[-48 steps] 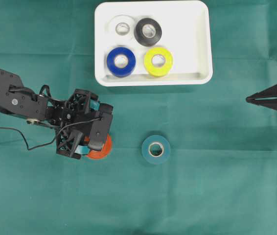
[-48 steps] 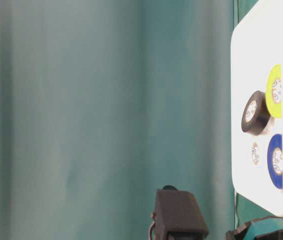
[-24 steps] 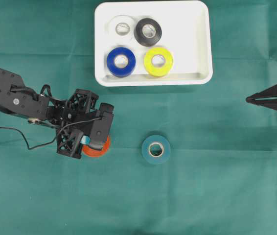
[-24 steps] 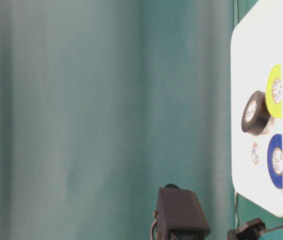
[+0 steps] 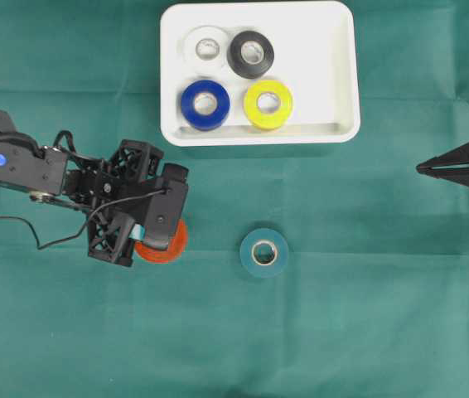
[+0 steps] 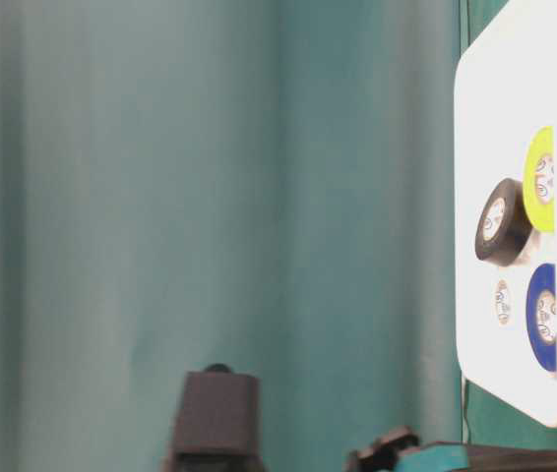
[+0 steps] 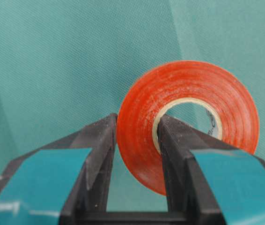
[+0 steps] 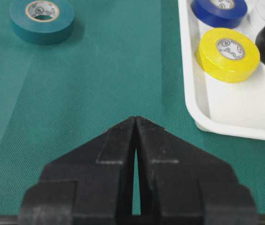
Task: Put the tape into the white case with the left arm.
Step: 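Insert the left gripper into the red roll's hole and close, then carry the red roll into the tray's upper-right corner and lower it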
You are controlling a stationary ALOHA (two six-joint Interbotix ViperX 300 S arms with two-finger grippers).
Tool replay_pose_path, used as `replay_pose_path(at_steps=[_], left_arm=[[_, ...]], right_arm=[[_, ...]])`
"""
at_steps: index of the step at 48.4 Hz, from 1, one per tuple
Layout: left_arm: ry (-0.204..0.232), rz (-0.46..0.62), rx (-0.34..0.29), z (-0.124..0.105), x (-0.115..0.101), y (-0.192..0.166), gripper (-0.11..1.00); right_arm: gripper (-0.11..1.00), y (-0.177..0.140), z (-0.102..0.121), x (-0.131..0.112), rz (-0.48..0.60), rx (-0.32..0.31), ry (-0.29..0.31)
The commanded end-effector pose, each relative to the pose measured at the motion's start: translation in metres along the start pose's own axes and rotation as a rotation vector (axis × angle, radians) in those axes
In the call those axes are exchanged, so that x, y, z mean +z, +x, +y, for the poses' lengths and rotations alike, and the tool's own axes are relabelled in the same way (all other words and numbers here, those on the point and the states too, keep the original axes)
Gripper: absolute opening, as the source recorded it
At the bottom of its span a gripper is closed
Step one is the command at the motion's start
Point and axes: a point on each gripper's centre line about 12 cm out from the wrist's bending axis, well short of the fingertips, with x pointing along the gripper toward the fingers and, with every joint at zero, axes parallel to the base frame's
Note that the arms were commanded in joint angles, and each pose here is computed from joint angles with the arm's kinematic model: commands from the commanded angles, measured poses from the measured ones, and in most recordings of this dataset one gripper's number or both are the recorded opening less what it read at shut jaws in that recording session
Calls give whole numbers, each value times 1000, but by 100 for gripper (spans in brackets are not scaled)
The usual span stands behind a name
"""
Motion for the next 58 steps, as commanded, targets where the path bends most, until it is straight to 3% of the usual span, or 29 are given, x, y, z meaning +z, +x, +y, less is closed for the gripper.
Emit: replay_pose_path(at_steps=[1,9,16,40,58], left_arm=[[4,-47,7,3,18,-18,25],[-17,-49,25,14,21,-19,25],[-27,-53,64,37,23,-17,25],[32,-114,228,138,61,4,25],[-46,-163,354,222,75,11,25]], right_arm=[[-9,1,0,5,-12,0,-2],[-9,1,0,4,-11,0,0],[-9,1,0,4,-9,0,0],[-9,1,0,4,-8,0,0],[-9,1,0,4,-8,0,-2]])
